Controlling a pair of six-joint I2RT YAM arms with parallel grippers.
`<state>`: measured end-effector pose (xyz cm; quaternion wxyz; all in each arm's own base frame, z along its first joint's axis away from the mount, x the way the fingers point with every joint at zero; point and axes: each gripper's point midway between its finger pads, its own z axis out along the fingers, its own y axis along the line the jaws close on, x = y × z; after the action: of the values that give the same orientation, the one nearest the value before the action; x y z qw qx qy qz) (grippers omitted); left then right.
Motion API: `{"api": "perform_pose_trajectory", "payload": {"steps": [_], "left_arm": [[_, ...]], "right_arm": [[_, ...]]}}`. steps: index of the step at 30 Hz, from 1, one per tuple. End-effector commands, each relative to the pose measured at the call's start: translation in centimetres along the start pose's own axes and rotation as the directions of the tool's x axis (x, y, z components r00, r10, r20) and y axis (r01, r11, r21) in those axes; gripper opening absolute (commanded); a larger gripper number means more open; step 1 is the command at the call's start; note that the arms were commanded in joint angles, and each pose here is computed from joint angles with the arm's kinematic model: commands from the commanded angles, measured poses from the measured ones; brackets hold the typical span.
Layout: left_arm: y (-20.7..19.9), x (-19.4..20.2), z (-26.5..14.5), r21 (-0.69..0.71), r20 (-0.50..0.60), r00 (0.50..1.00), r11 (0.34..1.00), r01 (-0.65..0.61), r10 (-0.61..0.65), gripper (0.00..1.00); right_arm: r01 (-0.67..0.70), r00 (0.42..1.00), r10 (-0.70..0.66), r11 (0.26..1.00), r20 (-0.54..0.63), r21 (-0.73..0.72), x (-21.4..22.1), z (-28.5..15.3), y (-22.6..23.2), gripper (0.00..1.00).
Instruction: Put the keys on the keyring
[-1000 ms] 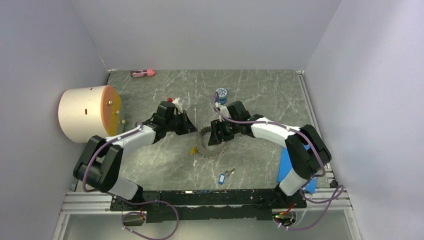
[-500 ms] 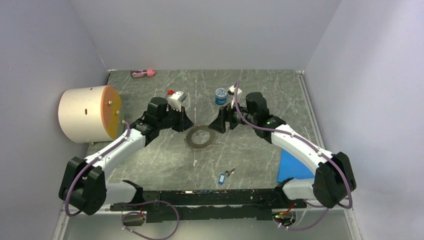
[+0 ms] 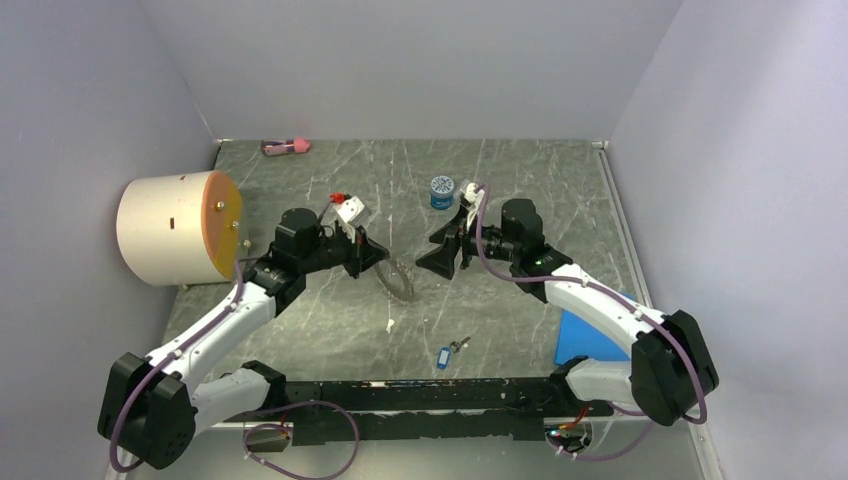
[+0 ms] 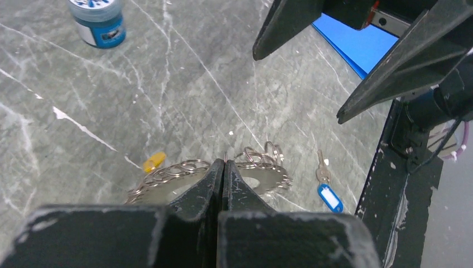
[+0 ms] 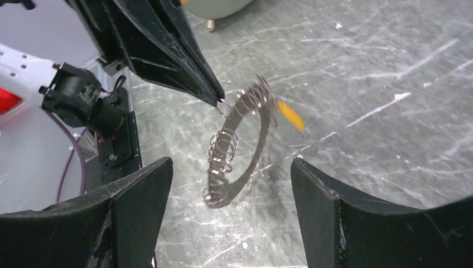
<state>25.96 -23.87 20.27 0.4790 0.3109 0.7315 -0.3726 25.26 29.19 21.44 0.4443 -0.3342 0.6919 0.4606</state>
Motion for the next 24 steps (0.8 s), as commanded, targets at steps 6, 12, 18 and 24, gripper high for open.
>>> {"api": "perform_pose_trajectory", "payload": {"steps": [6,12,18,24], "left_arm": [[-2.7,-0.9,-0.2,0.162,0.136,0.970,0.962,-0.220,0.199,0.02],[-4.0,-1.4,-0.6,0.205,0.209,0.944,0.933,-0.297,0.254,0.03],[-5.3,-1.8,-1.3,0.227,0.262,0.919,0.907,-0.355,0.294,0.02],[-6.0,-1.9,-1.5,0.241,0.272,0.912,0.896,-0.373,0.307,0.03]], "right_arm": [[0.262,0.959,-0.234,0.946,0.156,-0.192,-2.4,-0.1,3.5,0.77],[0.268,0.961,-0.239,0.932,0.141,-0.246,-1.6,0.7,4.2,0.64],[0.269,0.962,-0.241,0.913,0.126,-0.306,-0.8,1.8,5.2,0.43],[0.272,0.962,-0.244,0.904,0.125,-0.331,-0.6,2.5,5.5,0.31]]}}
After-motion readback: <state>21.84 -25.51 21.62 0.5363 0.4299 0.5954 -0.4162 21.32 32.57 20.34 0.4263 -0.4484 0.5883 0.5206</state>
